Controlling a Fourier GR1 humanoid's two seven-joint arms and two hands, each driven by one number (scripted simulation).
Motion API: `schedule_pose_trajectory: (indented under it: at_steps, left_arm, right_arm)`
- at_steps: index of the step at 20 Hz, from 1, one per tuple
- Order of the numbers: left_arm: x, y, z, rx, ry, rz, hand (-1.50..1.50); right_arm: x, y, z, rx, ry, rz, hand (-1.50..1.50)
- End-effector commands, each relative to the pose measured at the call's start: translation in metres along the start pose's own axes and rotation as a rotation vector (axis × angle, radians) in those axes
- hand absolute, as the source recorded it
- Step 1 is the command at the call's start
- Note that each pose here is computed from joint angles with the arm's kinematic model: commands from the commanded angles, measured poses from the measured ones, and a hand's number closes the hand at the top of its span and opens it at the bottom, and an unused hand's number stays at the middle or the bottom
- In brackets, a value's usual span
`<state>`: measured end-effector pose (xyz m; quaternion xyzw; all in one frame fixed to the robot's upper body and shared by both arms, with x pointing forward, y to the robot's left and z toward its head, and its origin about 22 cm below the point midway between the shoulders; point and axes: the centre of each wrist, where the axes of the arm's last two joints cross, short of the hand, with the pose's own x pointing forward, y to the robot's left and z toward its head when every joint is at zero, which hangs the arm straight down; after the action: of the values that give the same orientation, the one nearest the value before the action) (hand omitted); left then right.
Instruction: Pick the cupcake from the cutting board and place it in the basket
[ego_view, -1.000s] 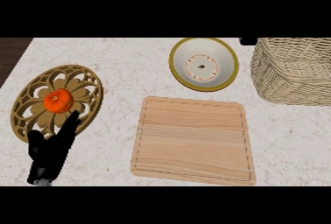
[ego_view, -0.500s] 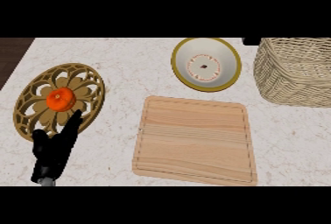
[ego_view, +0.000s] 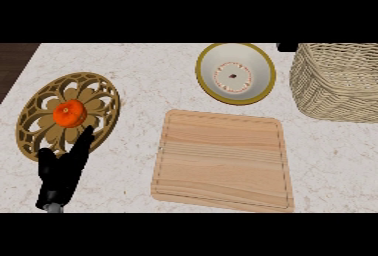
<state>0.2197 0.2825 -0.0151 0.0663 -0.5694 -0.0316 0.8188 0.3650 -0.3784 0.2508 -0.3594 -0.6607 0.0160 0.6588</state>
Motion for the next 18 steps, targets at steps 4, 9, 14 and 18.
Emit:
schedule_pose_trajectory:
  at_steps: [4,9,14,18]
  left_arm:
    - [-0.035,0.007,0.016,0.014,0.169,0.025,0.0]
    - [-0.034,0.003,0.007,0.001,0.173,-0.006,0.0]
    - [-0.04,-0.01,0.013,-0.002,0.178,0.017,0.0]
    - [-0.032,-0.002,0.009,-0.012,0.176,-0.004,0.0]
  right_arm:
    - [-0.046,-0.004,-0.018,0.001,0.026,-0.063,1.5]
    - [-0.073,-0.01,-0.019,-0.14,0.088,0.203,1.5]
    - [-0.085,-0.036,-0.026,-0.061,0.041,0.303,-1.5]
    - [-0.093,-0.041,-0.029,-0.078,-0.004,0.283,-1.5]
